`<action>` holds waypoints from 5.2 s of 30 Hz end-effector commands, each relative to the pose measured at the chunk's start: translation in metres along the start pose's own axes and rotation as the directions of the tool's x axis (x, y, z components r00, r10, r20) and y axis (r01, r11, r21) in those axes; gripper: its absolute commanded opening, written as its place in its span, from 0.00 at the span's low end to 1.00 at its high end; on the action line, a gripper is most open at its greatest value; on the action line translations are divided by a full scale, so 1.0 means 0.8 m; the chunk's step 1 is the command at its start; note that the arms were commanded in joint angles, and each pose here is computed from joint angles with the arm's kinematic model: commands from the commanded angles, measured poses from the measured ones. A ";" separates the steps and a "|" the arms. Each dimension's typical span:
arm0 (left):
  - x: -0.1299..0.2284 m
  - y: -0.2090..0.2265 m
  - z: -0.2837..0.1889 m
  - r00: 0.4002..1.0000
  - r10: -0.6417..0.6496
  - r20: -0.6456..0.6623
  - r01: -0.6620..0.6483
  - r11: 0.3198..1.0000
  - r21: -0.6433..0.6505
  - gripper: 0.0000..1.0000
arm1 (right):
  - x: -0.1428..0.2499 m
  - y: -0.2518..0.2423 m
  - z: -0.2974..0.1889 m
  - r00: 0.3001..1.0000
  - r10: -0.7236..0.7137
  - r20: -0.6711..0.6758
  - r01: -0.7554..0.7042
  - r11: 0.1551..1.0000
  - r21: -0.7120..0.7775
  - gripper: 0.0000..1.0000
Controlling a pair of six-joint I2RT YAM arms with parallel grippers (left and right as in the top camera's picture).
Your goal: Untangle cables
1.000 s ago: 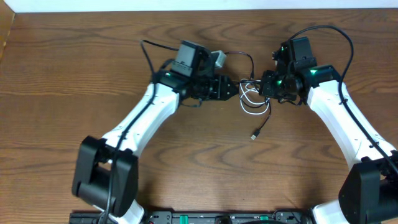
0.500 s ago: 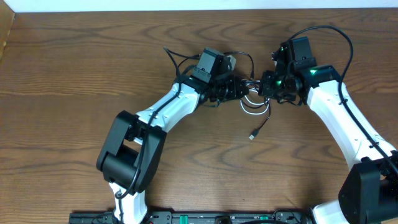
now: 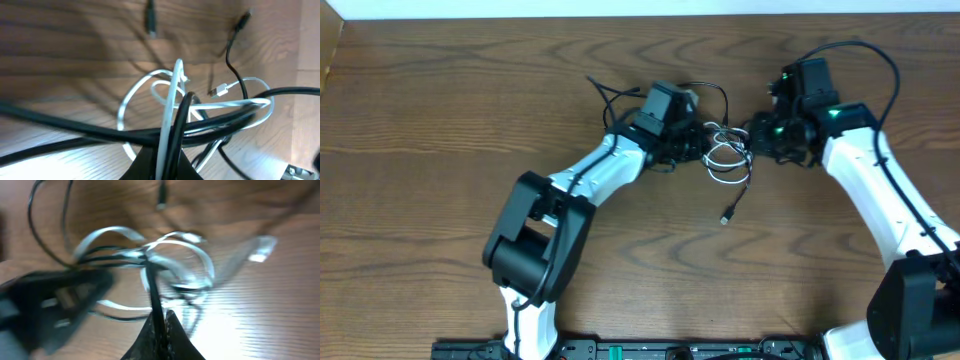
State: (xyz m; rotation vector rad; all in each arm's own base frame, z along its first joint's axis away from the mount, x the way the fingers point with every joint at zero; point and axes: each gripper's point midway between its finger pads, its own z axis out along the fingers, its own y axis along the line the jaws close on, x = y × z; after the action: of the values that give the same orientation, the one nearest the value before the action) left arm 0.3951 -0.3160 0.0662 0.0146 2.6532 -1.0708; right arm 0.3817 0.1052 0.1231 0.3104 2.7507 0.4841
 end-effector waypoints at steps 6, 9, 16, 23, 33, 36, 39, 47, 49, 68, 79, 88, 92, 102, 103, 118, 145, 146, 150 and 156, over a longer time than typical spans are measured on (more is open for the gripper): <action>-0.021 -0.082 -0.155 0.981 0.176 0.084 -0.188 0.967 0.170 0.07 | -0.030 -0.085 -0.020 0.990 0.130 0.052 -0.134 0.987 0.084 0.01; -0.014 -0.092 -0.182 0.965 0.241 0.104 -0.256 0.953 0.161 0.07 | -0.028 -0.096 -0.014 0.988 0.150 0.034 -0.152 0.983 0.099 0.01; -0.044 -0.106 -0.272 0.916 0.283 0.284 -0.330 0.934 0.135 0.08 | -0.013 -0.116 0.018 0.982 0.184 -0.048 -0.176 0.974 0.140 0.01; -0.080 -0.069 -0.340 0.883 0.226 0.412 -0.277 0.958 0.069 0.07 | 0.001 -0.152 0.051 0.961 0.246 -0.123 -0.221 0.957 0.187 0.01; -0.098 -0.032 -0.364 0.873 0.183 0.452 -0.217 0.976 0.026 0.07 | -0.005 -0.194 0.043 0.945 0.308 -0.108 -0.283 0.938 0.199 0.01; -0.100 -0.030 -0.365 0.867 0.196 0.458 -0.226 0.974 0.010 0.07 | -0.005 -0.199 0.039 0.944 0.309 -0.118 -0.289 0.943 0.165 0.01; -0.102 -0.034 -0.366 0.861 0.202 0.467 -0.235 0.972 0.013 0.07 | -0.009 -0.168 0.039 0.972 0.179 -0.155 -0.182 0.983 -0.006 0.33; -0.100 -0.060 -0.371 0.875 0.138 0.465 -0.225 0.965 0.137 0.08 | -0.037 -0.063 -0.013 0.992 -0.125 -0.002 0.118 0.944 -0.308 0.78; -0.090 -0.074 -0.366 0.894 0.127 0.430 -0.229 0.954 0.193 0.07 | -0.043 -0.023 -0.040 0.971 -0.223 0.091 0.241 0.896 -0.374 0.89; -0.070 -0.166 -0.393 0.931 0.067 0.359 -0.250 0.835 0.491 0.07 | 0.019 0.178 -0.001 0.829 -0.517 0.214 0.544 0.654 -0.526 0.91; -0.069 -0.166 -0.393 0.932 0.066 0.355 -0.248 0.833 0.494 0.07 | 0.057 0.184 0.012 0.605 -0.738 0.300 0.763 0.429 -0.484 0.75; -0.069 -0.166 -0.393 0.932 0.069 0.357 -0.251 0.833 0.493 0.07 | 0.062 0.170 0.047 0.492 -0.817 0.302 0.836 0.345 -0.427 0.75; -0.069 -0.165 -0.393 0.932 0.069 0.356 -0.250 0.834 0.493 0.08 | 0.060 0.169 0.049 0.488 -0.819 0.303 0.840 0.347 -0.417 0.71; -0.069 -0.164 -0.391 0.934 0.066 0.352 -0.245 0.835 0.493 0.08 | 0.059 0.172 0.056 0.438 -0.841 0.318 0.870 0.309 -0.383 0.36; -0.069 -0.164 -0.391 0.933 0.066 0.352 -0.245 0.835 0.493 0.07 | 0.058 0.173 0.055 0.455 -0.833 0.316 0.863 0.325 -0.387 0.28; -0.068 -0.114 -0.362 0.932 0.072 0.355 -0.196 0.924 0.328 0.08 | -0.066 0.146 -0.125 0.894 -0.236 0.381 0.418 0.745 -0.520 0.01; -0.068 -0.113 -0.362 0.931 0.077 0.356 -0.200 0.925 0.322 0.07 | 0.024 0.129 0.111 0.794 -0.599 0.106 0.596 0.732 -0.329 0.63; -0.068 -0.113 -0.362 0.931 0.077 0.356 -0.200 0.925 0.322 0.07 | 0.020 0.129 0.118 0.806 -0.582 0.108 0.584 0.753 -0.304 0.61; -0.068 -0.113 -0.362 0.939 0.034 0.341 -0.157 0.927 0.340 0.07 | -0.003 0.131 0.140 0.860 -0.489 0.146 0.510 0.831 -0.224 0.59; -0.064 -0.157 -0.385 0.944 0.055 0.327 -0.216 0.848 0.484 0.07 | -0.040 0.060 0.160 0.964 -0.192 0.183 0.182 0.981 0.068 0.58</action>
State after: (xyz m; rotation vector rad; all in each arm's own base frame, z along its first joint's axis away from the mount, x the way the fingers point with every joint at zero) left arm 0.3688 -0.1846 0.3460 0.0779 2.0593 -1.4235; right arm 0.4501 0.2185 0.0538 -0.2716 2.5422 0.5517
